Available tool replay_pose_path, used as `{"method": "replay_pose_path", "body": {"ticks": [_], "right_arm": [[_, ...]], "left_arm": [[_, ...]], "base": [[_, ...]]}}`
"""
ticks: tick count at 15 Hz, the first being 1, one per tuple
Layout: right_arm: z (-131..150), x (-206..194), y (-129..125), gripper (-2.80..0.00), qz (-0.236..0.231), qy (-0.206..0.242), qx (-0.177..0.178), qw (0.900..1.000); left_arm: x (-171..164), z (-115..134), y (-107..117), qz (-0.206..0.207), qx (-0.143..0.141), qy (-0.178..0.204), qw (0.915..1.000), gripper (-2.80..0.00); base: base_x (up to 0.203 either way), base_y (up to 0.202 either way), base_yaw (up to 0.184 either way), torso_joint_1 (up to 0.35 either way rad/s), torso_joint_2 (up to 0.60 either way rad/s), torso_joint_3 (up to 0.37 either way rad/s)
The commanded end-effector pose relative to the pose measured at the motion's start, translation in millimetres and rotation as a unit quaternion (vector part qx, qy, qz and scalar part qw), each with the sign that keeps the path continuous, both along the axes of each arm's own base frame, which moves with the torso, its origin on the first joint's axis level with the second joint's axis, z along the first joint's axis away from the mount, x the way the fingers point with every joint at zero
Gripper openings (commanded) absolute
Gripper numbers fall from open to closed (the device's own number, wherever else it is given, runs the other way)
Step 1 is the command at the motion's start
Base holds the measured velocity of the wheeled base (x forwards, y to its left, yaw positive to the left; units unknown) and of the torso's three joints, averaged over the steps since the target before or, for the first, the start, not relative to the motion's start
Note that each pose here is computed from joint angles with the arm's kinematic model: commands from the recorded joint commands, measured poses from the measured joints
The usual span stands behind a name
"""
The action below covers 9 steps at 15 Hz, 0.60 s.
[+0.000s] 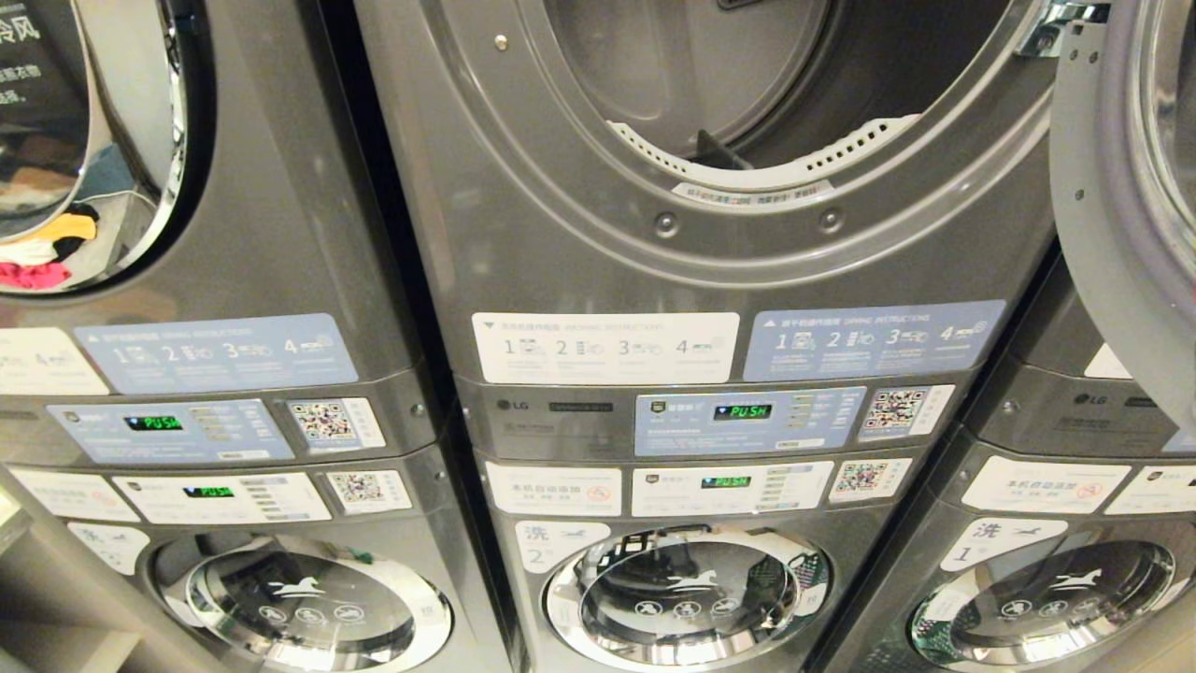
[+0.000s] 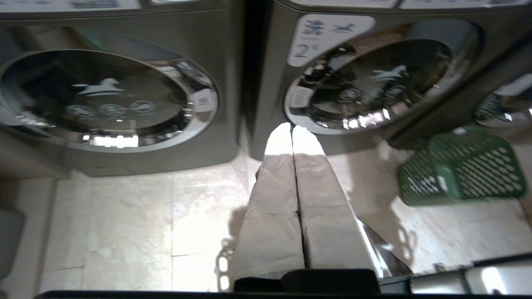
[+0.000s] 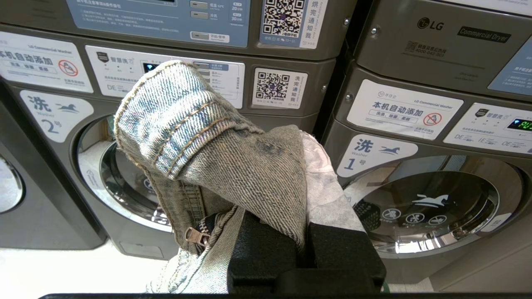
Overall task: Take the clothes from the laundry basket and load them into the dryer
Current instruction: Put the clothes in the dryer
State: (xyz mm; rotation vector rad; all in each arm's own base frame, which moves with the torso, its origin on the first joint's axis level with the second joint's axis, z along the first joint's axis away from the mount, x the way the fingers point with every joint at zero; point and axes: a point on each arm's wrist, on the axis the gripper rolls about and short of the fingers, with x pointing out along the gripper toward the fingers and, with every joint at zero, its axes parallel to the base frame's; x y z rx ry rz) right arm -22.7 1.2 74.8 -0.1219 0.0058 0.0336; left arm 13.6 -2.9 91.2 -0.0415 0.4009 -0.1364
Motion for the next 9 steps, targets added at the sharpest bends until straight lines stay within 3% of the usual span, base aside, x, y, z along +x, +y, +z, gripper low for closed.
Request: {"method": "replay_pose_path", "body": {"ticks": [1, 3, 5, 6, 7, 9], "right_arm": [[0.1, 0.0, 0.0, -2.8, 0.0, 0.0, -0.003, 1.0], [0.1, 0.0, 0.2, -2.8, 0.004, 0.0, -0.001, 1.0], [0.1, 0.0, 0.2, -2.8, 0.004, 0.0, -0.002, 1.0], [0.1, 0.0, 0.2, -2.8, 0.005, 0.0, -0.002, 1.0], [0.1, 0.0, 0.2, -2.8, 0.005, 0.0, -0.002, 1.0], [0.0, 0.0, 0.2, -2.8, 0.005, 0.0, -0.003, 1.0]], "left_arm": [[-16.3, -3.0, 2.0, 0.03, 0.008, -0.065, 0.9974, -2.8], [-26.8, -6.6, 3.2, 0.064, 0.016, -0.105, 0.9923, -2.8], [-37.4, -12.0, 3.2, 0.071, 0.032, -0.145, 0.9863, -2.8], [-40.6, -14.1, 2.9, 0.06, 0.069, -0.16, 0.983, -2.8], [-41.3, -15.0, 2.1, 0.037, 0.094, -0.162, 0.9815, -2.8], [-41.2, -15.3, 2.1, 0.038, 0.092, -0.161, 0.9819, -2.8]], "base": [[0.0, 0.0, 0.0, 0.0, 0.0, 0.0], [0.0, 0.0, 0.0, 0.0, 0.0, 0.0], [0.0, 0.0, 0.0, 0.0, 0.0, 0.0], [0.0, 0.0, 0.0, 0.0, 0.0, 0.0], [0.0, 0.0, 0.0, 0.0, 0.0, 0.0], [0.0, 0.0, 0.0, 0.0, 0.0, 0.0]]}}
